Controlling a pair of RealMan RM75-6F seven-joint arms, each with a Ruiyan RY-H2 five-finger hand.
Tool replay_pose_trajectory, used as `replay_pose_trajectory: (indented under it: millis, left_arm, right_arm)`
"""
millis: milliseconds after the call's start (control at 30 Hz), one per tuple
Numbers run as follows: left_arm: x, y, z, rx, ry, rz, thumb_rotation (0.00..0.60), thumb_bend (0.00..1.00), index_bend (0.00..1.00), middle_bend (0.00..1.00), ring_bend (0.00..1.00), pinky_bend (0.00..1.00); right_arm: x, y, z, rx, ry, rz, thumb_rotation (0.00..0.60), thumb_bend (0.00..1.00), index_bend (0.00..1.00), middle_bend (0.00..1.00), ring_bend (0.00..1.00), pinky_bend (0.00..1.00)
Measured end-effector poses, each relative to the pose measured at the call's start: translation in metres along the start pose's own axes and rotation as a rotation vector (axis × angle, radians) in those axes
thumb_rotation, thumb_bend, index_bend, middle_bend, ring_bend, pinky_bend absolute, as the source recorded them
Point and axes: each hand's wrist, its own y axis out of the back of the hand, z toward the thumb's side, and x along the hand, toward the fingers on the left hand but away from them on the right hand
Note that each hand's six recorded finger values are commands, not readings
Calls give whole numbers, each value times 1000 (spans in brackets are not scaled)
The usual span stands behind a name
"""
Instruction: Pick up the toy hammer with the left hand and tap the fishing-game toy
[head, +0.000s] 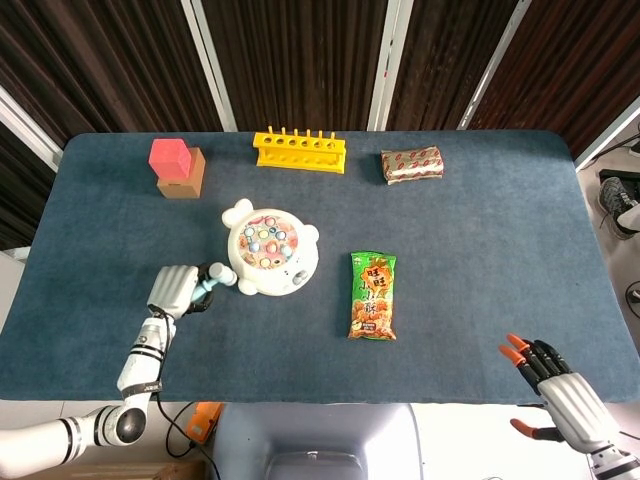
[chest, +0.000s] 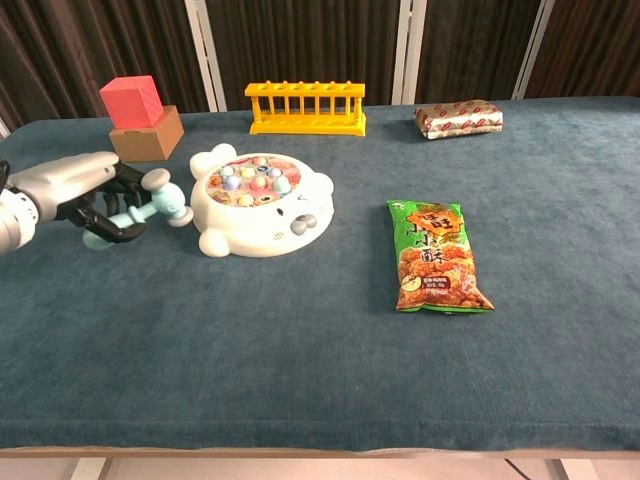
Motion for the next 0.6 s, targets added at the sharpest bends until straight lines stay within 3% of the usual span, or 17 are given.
replay_pose_trajectory:
  millis: [167, 300, 467, 600]
  left_arm:
    - [4, -13, -13, 29, 19, 6, 600, 795, 804, 986, 739, 987]
    - [7, -25, -22, 41, 29, 2, 600, 760, 790, 945, 676, 537]
    - [8, -35, -29, 43, 32, -6, 600, 734, 773, 908, 631, 474]
    - [9, -37, -28, 28, 16, -1, 600, 644, 721, 816, 547, 361]
  right_arm:
    - [-1, 0, 1, -1, -2, -1, 600, 154, 0, 0, 0, 0]
    - [0, 0, 0, 1, -4, -3, 600, 154, 0, 0, 0, 0]
    - [-1, -1, 0, 3, -6, 1, 600, 153, 0, 0, 0, 0]
    - [-2, -2, 1, 4, -4, 4, 600, 154, 0, 0, 0, 0]
